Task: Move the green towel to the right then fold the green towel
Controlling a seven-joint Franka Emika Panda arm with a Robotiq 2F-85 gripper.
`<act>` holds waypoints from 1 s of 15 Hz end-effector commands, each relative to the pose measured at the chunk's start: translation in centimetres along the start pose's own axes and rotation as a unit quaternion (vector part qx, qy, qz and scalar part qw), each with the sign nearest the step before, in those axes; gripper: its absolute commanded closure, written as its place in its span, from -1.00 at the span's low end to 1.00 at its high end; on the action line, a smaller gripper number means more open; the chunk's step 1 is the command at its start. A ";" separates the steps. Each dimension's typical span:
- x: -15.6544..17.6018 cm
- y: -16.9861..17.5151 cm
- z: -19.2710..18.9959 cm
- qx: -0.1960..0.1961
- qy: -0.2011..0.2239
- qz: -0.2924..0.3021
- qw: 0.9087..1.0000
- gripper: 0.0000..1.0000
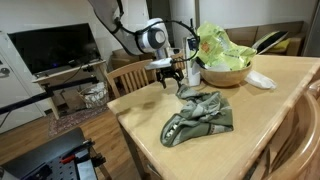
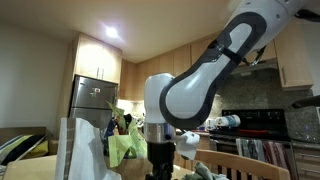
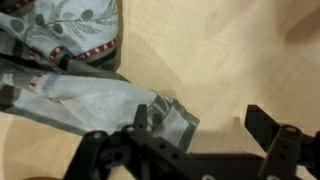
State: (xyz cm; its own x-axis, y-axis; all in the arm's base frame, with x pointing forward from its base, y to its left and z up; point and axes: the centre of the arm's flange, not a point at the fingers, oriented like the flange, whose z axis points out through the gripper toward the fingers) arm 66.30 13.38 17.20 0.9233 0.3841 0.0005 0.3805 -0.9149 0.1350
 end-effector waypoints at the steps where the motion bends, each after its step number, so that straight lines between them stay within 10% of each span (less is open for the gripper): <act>1: 3.0 0.5 1.4 -0.013 -0.007 -0.012 1.000 -1.00; 15: 4.9 0.8 3.0 -0.057 0.014 -0.013 0.998 -1.00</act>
State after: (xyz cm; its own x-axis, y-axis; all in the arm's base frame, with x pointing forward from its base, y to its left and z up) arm 70.26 14.04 14.56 0.9118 0.4100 0.0202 0.3978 -0.8947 0.2034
